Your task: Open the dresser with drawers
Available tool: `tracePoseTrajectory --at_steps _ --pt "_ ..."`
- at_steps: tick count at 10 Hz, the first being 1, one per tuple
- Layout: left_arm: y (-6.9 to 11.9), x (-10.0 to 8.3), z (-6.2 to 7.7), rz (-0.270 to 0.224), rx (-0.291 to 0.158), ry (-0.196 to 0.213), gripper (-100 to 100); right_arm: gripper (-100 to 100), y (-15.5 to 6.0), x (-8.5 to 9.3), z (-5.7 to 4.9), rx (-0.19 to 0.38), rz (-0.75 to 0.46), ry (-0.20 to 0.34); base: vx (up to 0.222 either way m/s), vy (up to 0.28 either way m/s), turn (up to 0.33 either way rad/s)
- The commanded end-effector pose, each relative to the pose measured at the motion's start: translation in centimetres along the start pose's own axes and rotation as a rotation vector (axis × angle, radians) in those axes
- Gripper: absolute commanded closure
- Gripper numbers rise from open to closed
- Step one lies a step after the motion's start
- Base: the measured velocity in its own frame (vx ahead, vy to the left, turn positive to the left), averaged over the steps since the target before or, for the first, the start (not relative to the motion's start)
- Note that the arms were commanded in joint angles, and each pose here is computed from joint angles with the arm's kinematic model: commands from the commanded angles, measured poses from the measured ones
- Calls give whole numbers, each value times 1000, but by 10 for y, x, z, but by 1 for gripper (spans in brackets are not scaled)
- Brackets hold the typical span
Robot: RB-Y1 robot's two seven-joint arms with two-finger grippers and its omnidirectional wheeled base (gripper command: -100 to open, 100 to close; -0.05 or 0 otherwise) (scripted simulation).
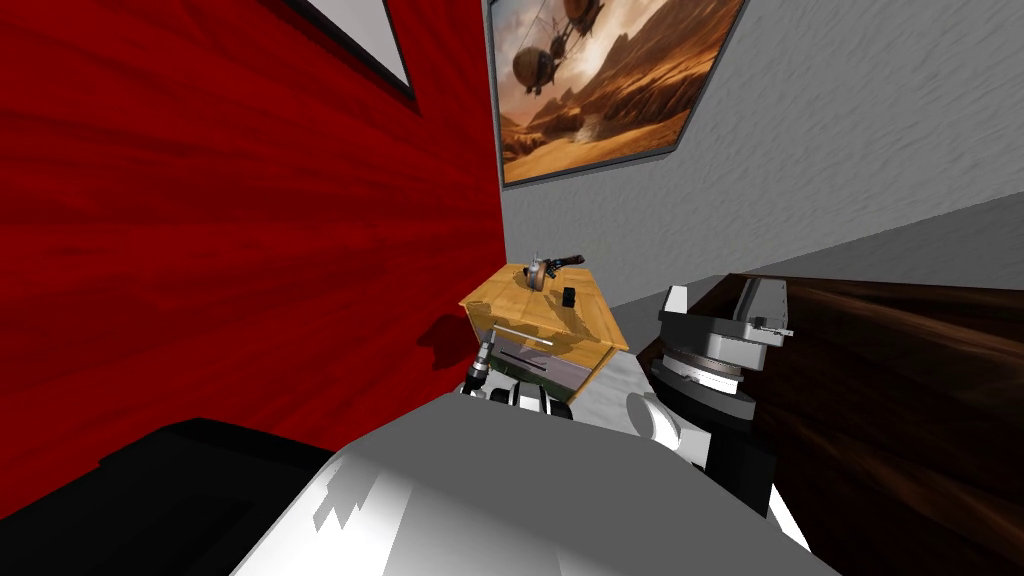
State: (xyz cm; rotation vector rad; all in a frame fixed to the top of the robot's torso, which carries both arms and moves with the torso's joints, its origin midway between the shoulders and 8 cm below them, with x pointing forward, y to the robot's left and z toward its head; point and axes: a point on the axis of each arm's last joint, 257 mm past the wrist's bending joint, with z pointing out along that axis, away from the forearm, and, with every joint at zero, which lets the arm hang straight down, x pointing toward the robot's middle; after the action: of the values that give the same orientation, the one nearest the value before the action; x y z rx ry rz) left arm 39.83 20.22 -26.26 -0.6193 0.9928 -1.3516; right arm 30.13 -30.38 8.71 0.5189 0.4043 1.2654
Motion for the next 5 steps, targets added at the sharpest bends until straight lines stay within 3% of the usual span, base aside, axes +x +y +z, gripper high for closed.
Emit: tracePoseTrajectory --at_steps 1,5 --pt "2 -2 13 0 -2 1 -100 0 0 0 0 0 0 0 -13 -4 8" --pt "3 -6 42 -2 -1 3 -100 0 0 0 0 0 0 0 -21 -12 7"
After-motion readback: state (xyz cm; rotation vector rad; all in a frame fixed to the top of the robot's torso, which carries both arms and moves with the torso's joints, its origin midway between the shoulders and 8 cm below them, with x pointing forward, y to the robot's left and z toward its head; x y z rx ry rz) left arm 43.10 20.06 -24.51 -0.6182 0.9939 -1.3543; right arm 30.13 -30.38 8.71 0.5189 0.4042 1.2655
